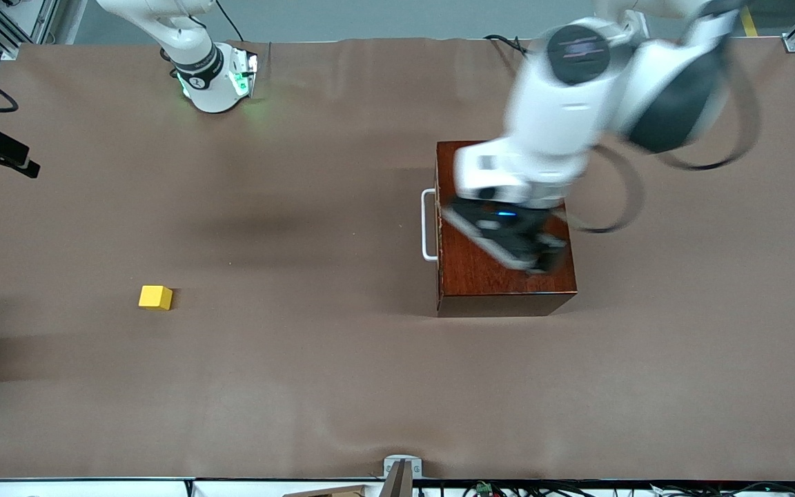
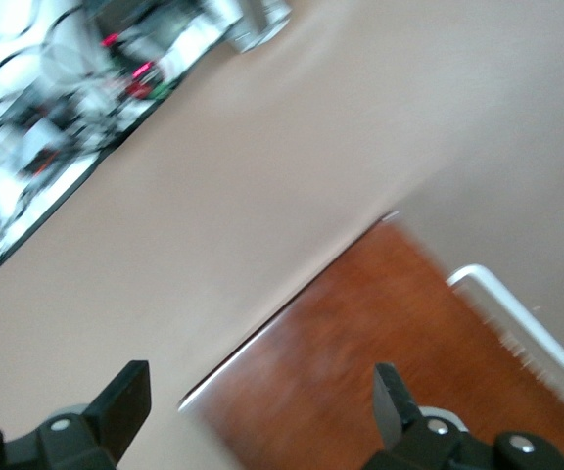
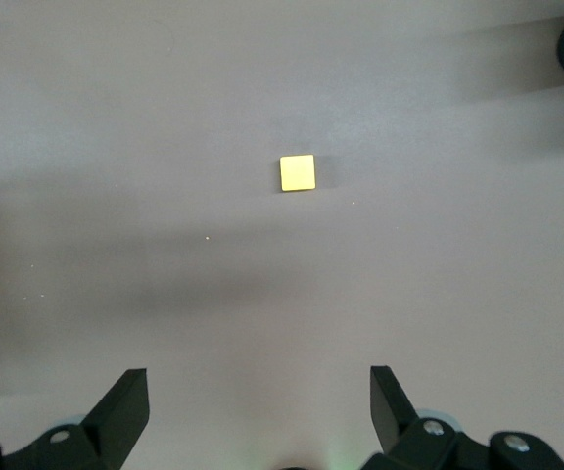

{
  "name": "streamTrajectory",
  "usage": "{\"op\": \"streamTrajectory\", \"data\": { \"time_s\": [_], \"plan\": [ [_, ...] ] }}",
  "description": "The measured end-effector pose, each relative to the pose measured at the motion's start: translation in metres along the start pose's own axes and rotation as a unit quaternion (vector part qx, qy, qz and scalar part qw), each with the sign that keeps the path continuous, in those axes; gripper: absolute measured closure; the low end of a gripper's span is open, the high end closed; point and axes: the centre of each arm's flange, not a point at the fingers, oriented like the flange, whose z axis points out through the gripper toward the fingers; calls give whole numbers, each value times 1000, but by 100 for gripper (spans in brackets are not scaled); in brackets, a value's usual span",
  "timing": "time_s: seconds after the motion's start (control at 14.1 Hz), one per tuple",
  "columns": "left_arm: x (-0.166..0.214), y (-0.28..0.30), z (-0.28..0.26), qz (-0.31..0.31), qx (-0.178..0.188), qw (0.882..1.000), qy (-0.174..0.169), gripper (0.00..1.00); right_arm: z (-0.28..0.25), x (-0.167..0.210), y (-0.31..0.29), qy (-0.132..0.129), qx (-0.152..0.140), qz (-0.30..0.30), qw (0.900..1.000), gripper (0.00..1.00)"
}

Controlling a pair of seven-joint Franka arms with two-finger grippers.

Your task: Open drawer, take yellow block, close drawer

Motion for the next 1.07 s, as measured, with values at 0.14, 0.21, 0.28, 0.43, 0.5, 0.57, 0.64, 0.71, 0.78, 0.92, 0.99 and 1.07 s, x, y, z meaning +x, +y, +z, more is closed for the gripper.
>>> {"op": "streamTrajectory", "data": {
  "time_s": [0.14, 0.21, 0.28, 0.43, 0.5, 0.57, 0.64, 0.71, 0.78, 0.92, 0.99, 1.07],
  "plan": [
    [-29, -50, -23, -42, 9, 999, -17, 0, 1, 0, -1, -2, 0, -1, 1000, 0],
    [-43, -73, -30, -62, 11, 998, -26, 0, 2, 0, -1, -2, 0, -1, 1000, 0],
    [-56, -92, -35, -80, 13, 996, -34, 0, 2, 0, -2, -3, 0, -2, 1000, 0],
    [-80, -115, -44, -105, 11, 992, -62, 0, 3, 0, -3, -4, 0, -3, 1000, 0],
    [-92, -119, -48, -114, 8, 990, -86, 0, 4, 0, -4, -5, 0, -4, 1000, 0],
    [-105, -122, -55, -125, 6, 986, -109, 0, 4, 0, -4, -5, 0, -4, 1000, 0],
    [-118, -128, -63, -138, 8, 983, -124, 0, 5, 0, -4, -6, 0, -4, 1000, 0],
    [-130, -136, -71, -151, 8, 980, -127, 0, 5, 0, -4, -6, 0, -4, 1000, 0],
    [-141, -144, -77, -165, 2, 978, -125, 0, 5, 0, -4, -6, 0, -4, 1000, 0],
    [-162, -165, -80, -197, -17, 973, -118, 0, 6, 0, -4, -7, 0, -4, 1000, 0],
    [-169, -175, -77, -209, -24, 971, -114, 0, 6, 0, -5, -8, 0, -4, 1000, 0],
    [-174, -182, -71, -219, -31, 969, -108, 0, 7, 0, -5, -8, 0, -5, 1000, 0]
  ]
}}
